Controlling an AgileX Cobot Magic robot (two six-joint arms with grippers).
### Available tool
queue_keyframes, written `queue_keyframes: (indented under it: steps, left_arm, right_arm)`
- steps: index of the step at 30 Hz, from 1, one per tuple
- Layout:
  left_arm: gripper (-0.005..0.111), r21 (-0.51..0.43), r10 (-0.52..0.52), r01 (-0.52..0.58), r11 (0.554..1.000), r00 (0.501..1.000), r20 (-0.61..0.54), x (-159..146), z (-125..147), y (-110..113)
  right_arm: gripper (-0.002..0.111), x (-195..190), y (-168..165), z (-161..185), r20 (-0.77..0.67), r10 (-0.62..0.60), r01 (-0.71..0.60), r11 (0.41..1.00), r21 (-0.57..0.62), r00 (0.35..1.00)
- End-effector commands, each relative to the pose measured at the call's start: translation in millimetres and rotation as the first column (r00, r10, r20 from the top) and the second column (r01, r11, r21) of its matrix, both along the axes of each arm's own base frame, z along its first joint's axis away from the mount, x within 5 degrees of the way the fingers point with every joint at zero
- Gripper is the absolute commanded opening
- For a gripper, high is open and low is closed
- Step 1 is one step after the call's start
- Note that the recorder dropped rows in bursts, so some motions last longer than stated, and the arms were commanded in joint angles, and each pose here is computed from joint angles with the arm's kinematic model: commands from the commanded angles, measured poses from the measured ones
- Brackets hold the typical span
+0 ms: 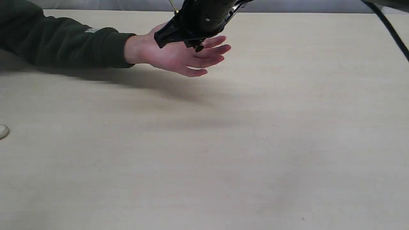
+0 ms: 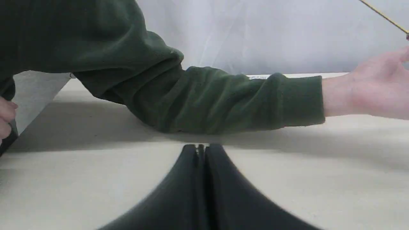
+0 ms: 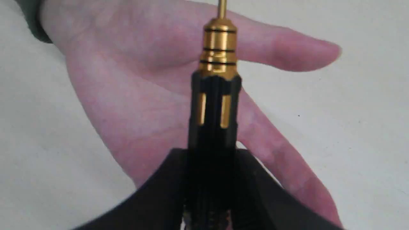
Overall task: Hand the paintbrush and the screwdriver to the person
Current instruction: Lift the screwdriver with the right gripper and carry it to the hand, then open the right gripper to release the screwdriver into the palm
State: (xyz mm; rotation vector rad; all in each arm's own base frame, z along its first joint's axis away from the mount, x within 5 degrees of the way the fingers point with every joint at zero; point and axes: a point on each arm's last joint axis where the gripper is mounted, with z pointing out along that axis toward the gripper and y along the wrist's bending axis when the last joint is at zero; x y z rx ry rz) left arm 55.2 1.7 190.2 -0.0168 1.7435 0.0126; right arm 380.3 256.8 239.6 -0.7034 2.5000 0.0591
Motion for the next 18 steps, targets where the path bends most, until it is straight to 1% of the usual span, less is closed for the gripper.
queue_keyframes:
  steps: [1, 5, 7, 10, 14, 16, 18]
  left_arm:
    - [0.000, -0.004, -0.007, 0.007, 1.000, 1.000, 0.011, 0.1, 0.4, -0.5]
    - [0.000, -0.004, -0.007, 0.007, 1.000, 1.000, 0.011, 0.1, 0.4, -0.5]
    - [0.000, -0.004, -0.007, 0.007, 1.000, 1.000, 0.011, 0.1, 0.4, -0.5]
    - [0.000, -0.004, -0.007, 0.007, 1.000, 1.000, 0.011, 0.1, 0.4, -0.5]
    - [0.000, -0.004, -0.007, 0.007, 1.000, 1.000, 0.011, 0.1, 0.4, -0.5]
    - [0.000, -0.004, -0.007, 0.007, 1.000, 1.000, 0.011, 0.1, 0.4, -0.5]
    - [0.000, -0.004, -0.007, 0.007, 1.000, 1.000, 0.011, 0.1, 0.4, -0.5]
  right_arm:
    - [0.004, 6.3, -6.1, 0.1, 0.011, -0.019, 0.019, 1.000, -0.001, 1.000]
    - [0.005, 13.9, -18.4, -2.2, -0.005, -0.062, 0.062, 0.998, 0.005, 0.998]
    - [0.007, 16.3, -22.8, -2.4, -0.014, -0.078, 0.079, 0.997, 0.015, 0.997]
    - [0.018, 19.1, -27.9, -2.7, -0.032, -0.099, 0.100, 0.994, 0.038, 0.995]
    - [0.038, 18.3, -25.7, -2.7, -0.046, -0.104, 0.107, 0.992, 0.066, 0.994]
    - [0.042, 18.3, -24.7, -2.5, -0.048, -0.106, 0.109, 0.991, 0.080, 0.993]
    - [0.045, 18.0, -24.2, -2.5, -0.052, -0.107, 0.111, 0.990, 0.087, 0.993]
